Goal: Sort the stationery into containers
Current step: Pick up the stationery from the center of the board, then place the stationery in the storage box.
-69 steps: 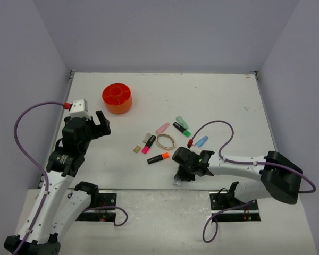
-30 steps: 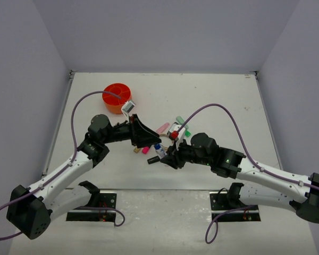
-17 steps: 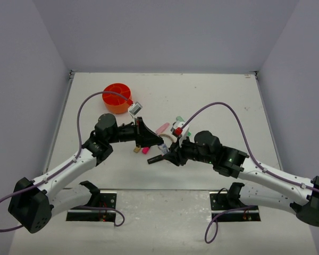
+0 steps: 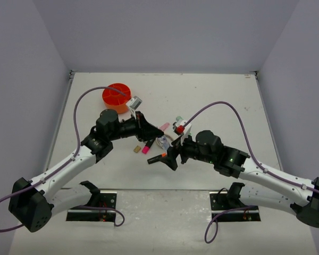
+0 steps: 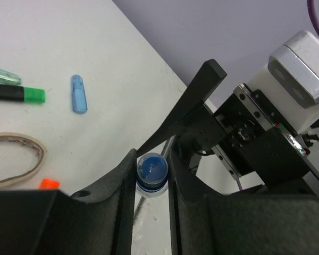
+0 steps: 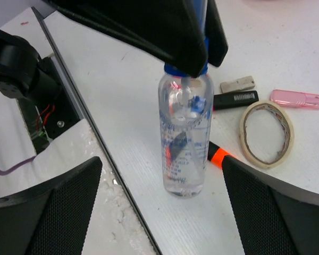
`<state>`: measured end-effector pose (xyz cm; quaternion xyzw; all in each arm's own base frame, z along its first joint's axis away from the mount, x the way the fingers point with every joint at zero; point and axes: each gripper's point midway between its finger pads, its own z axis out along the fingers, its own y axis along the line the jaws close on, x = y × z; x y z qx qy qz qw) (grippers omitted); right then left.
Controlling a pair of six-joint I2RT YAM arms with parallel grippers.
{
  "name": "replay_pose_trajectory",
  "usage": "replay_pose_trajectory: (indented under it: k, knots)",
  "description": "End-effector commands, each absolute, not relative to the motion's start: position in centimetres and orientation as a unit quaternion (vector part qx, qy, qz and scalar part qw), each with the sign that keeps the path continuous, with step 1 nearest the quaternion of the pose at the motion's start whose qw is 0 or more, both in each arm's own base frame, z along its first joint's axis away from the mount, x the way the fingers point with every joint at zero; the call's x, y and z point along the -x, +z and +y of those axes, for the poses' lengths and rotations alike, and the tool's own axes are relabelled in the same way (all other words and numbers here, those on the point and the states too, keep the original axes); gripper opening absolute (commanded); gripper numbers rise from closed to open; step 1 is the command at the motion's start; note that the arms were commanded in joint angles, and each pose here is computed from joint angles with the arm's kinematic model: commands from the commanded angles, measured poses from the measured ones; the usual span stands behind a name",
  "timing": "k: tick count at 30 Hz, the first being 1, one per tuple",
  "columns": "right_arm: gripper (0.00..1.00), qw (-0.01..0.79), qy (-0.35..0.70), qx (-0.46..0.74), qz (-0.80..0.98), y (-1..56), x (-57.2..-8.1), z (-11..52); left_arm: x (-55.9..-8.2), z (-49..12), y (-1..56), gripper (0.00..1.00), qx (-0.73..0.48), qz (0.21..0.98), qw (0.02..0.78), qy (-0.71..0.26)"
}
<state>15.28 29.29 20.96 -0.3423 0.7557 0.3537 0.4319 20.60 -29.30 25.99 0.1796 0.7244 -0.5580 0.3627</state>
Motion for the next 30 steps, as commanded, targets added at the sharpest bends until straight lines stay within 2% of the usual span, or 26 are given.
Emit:
replay_pose_trajectory:
  k: [1, 5, 12, 15, 20, 27, 30]
  knots:
    - [0.99, 0.462, 0.351, 0.307, 0.755, 21.7, -16.1, 28.6, -23.1, -28.1, 29.5, 0.00, -0.159, 0.717, 0.442, -0.514]
    - [0.99, 0.464, 0.311, 0.266, 0.786, 20.5, -17.0, 26.8, -26.3, -25.8, 29.9, 0.00, -0.101, 0.752, 0.489, -0.430]
    - [0.99, 0.481, 0.281, 0.215, 0.802, 21.0, -17.4, 23.9, -30.2, -23.1, 30.8, 0.00, -0.041, 0.786, 0.524, -0.325]
    - [0.99, 0.481, 0.259, 0.179, 0.818, 21.1, -17.9, 22.6, -33.7, -19.3, 31.6, 0.00, 0.026, 0.797, 0.561, -0.222]
    - [0.99, 0.490, 0.255, 0.153, 0.819, 21.7, -18.1, 21.9, -40.3, -13.6, 32.8, 0.00, 0.109, 0.800, 0.577, -0.120]
    - [0.99, 0.477, 0.275, 0.160, 0.819, 21.8, -17.4, 22.3, -50.2, -10.0, 31.4, 0.00, 0.129, 0.802, 0.581, -0.049]
    - [0.99, 0.470, 0.282, 0.162, 0.820, 21.5, -16.9, 22.3, -53.2, -9.9, 30.8, 0.00, 0.125, 0.800, 0.585, -0.055]
